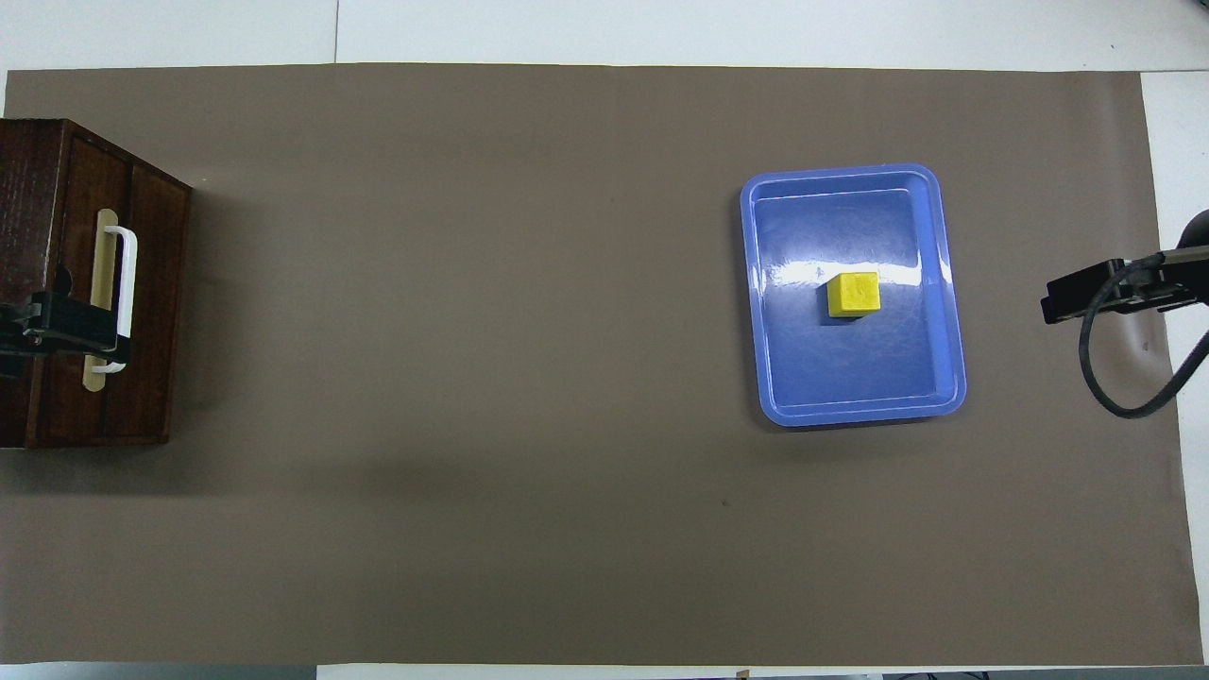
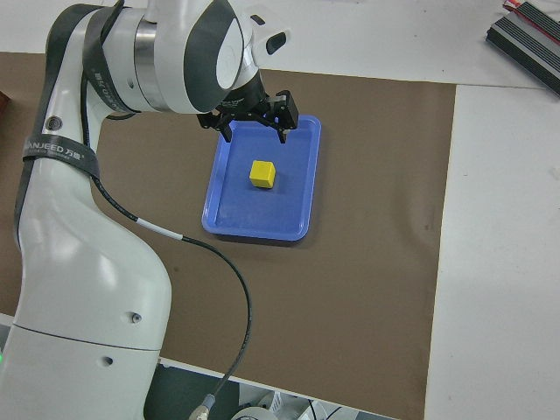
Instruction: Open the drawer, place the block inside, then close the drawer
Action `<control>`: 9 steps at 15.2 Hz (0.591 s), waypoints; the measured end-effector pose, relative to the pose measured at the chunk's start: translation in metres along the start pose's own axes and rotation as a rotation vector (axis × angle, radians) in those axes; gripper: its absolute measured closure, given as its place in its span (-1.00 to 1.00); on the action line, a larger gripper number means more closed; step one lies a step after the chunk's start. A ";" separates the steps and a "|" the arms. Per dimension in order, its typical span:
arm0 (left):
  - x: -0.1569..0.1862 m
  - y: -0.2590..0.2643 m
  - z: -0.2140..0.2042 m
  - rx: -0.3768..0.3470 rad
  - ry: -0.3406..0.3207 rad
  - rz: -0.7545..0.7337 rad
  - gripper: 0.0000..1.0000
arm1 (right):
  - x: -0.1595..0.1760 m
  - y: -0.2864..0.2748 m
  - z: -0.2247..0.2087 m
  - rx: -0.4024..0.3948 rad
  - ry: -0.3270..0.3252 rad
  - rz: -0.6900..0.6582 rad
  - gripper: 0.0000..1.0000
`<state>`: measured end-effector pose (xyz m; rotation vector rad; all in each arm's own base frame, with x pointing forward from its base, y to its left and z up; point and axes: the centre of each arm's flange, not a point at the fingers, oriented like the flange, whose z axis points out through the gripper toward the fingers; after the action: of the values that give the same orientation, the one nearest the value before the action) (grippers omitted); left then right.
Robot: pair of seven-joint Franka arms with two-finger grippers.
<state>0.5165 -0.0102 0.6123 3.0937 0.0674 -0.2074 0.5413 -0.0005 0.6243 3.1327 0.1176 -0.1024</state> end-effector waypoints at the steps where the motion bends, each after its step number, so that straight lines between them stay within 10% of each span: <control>1: 0.000 -0.001 0.000 0.000 0.000 -0.001 -1.00 | 0.000 0.000 0.000 0.000 0.000 0.000 -1.00; 9: 0.020 -0.008 0.007 0.079 0.118 -0.001 -1.00 | 0.000 -0.001 0.000 0.000 0.003 -0.001 -1.00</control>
<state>0.5347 -0.0018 0.6026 3.1823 0.0667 -0.0278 0.5416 0.0001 0.6246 3.1327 0.1193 -0.0980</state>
